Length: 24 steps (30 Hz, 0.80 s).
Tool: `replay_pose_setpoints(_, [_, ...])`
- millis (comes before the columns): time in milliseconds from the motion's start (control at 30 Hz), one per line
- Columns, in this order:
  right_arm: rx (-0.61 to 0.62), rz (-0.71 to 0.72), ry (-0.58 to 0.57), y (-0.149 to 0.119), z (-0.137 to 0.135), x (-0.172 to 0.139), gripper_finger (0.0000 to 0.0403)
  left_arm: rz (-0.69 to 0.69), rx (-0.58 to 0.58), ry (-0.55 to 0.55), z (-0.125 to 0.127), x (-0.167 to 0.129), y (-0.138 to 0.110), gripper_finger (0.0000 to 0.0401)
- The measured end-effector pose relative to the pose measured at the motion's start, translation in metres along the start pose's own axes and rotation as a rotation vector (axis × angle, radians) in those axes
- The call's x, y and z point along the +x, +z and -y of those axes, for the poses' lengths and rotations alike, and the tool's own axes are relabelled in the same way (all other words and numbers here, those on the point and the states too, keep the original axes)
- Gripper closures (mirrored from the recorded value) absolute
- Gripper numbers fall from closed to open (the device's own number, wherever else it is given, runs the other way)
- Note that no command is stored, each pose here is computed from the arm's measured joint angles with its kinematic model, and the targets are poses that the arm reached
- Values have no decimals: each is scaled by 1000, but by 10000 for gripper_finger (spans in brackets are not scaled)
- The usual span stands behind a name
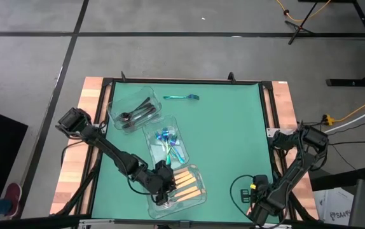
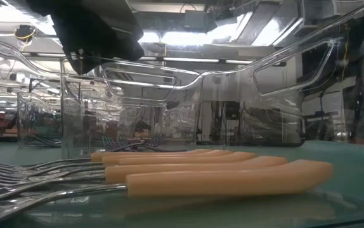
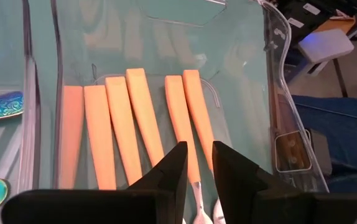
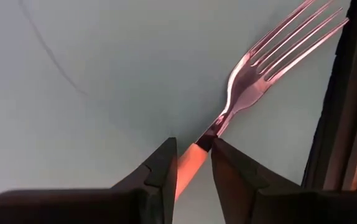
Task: Sort silverware by color (type)
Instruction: Put the yellow fork into the bottom transparent bin
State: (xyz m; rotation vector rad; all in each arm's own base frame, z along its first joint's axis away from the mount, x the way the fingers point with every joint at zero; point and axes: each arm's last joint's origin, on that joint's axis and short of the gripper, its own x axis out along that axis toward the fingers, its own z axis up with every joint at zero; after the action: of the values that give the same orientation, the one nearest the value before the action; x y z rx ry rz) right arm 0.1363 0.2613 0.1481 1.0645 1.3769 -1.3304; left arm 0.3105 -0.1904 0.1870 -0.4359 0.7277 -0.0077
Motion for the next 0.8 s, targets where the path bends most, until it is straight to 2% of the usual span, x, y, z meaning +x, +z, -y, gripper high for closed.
replay_pose_setpoints(567, [-60,66,31,1,-3,6,308,0,-2,0,0,0,0,332])
replay_pose_setpoints(800, [-219,166,187,2,-8,7,308,1,-1,0,0,0,0,332])
